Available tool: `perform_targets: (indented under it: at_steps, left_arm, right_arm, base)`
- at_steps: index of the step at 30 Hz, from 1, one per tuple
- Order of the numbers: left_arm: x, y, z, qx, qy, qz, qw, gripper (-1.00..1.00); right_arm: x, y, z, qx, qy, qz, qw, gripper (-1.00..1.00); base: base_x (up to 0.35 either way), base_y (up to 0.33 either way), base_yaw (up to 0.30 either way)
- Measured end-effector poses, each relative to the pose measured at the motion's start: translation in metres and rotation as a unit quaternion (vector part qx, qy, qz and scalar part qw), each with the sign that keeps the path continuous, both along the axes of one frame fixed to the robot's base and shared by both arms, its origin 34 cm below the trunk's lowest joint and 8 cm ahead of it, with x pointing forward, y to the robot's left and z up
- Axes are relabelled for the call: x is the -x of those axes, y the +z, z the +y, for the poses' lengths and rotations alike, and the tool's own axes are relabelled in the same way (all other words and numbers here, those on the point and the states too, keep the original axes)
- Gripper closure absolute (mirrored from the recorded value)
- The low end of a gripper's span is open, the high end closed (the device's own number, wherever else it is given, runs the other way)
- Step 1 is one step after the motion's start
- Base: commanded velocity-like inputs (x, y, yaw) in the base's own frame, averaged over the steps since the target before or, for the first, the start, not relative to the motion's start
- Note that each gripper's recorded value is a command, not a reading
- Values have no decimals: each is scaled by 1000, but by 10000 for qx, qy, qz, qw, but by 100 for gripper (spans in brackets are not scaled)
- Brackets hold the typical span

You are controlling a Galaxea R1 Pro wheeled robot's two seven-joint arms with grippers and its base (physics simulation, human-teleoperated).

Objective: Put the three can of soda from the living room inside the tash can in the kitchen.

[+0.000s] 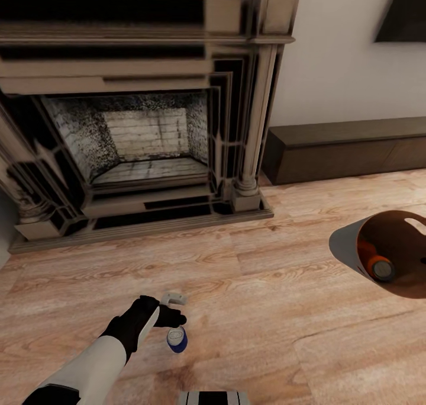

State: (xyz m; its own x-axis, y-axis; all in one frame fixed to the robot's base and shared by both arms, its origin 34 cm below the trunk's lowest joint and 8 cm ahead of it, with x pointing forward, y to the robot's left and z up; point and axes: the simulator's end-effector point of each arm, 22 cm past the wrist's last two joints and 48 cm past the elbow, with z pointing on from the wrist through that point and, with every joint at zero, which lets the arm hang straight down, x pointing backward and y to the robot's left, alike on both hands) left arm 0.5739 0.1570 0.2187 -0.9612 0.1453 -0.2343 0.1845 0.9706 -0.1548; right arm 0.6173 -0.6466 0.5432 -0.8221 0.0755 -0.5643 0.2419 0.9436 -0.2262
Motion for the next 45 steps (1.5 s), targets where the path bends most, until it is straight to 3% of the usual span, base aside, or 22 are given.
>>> perform_targets:
  at_steps: [14, 28, 45]
  left_arm:
    - [0, 0, 0, -1, 1, -10, 10000, -100]
    - [16, -29, -1, 2, -1, 268, 9996, -100]
    - [5, -23, -2, 21, 3, 130, 9999, -100]
  right_arm:
    - [1, 0, -1, 24, -1, 17, 10000, 100]
    - [-1, -34, 1, -6, 6, 299, 9996, 100]
    - [-1, -35, 2, -8, 9, 307, 9995, 100]
  base:
    - [94, 45, 0]
    - [4, 2, 0]
    - [0, -28, 0]
